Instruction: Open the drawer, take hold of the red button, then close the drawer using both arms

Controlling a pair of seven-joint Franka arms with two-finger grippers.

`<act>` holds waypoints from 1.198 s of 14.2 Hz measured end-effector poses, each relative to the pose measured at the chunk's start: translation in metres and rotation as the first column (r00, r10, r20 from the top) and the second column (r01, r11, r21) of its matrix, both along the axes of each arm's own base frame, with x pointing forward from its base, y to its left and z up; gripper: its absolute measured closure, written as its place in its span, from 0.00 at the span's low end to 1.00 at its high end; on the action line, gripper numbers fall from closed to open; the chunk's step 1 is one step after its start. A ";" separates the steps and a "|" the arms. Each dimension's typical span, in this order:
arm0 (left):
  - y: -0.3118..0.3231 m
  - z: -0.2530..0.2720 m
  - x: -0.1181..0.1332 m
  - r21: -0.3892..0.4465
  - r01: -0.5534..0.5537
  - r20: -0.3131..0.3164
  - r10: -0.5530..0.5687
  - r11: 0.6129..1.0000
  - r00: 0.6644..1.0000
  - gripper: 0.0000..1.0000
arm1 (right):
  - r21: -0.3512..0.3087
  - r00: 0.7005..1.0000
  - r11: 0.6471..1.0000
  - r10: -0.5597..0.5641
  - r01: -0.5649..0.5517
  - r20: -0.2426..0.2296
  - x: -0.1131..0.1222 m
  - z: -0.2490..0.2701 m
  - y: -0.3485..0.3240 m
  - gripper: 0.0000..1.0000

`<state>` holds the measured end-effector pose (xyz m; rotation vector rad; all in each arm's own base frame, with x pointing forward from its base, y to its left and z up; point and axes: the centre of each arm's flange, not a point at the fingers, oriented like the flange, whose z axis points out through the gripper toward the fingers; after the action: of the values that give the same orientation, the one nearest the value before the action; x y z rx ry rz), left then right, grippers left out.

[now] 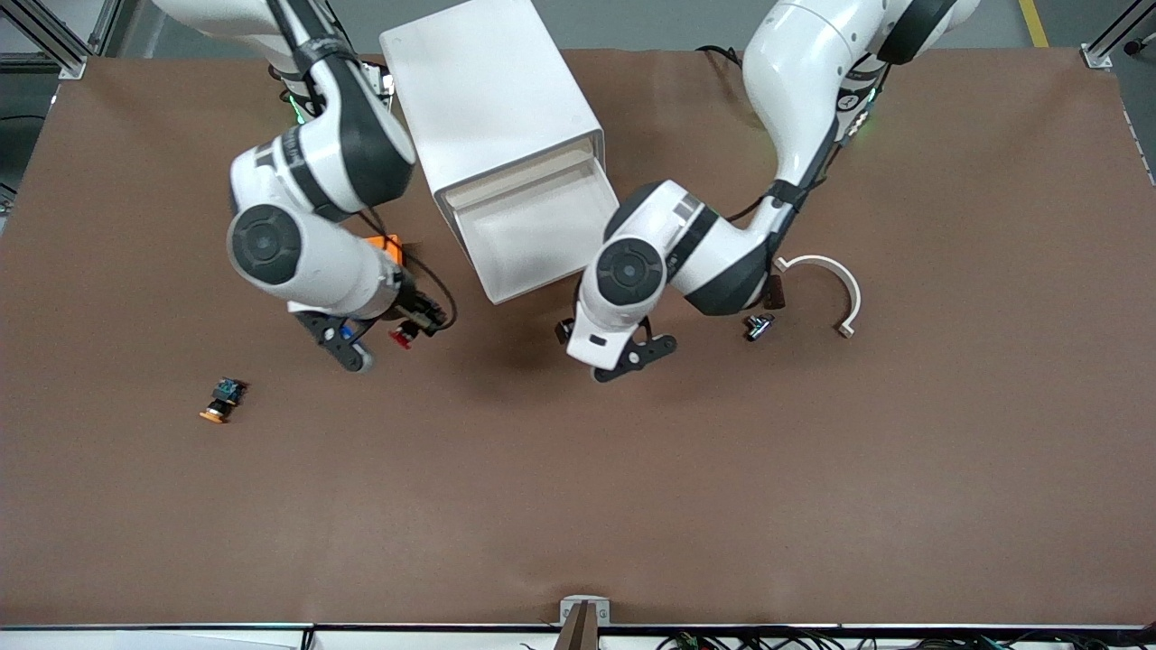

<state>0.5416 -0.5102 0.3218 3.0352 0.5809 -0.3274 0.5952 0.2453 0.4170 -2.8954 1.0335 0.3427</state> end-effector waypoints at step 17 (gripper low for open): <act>-0.088 -0.026 -0.113 -0.048 0.051 -0.158 -0.058 0.998 0.986 0.00 | -0.018 0.935 0.935 0.355 -0.355 0.021 0.049 -0.111 -0.248 0.59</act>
<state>0.4285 -0.5977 0.2956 3.0054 0.4920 -0.5809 0.6438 -0.0029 0.3065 -3.0828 0.5028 0.3139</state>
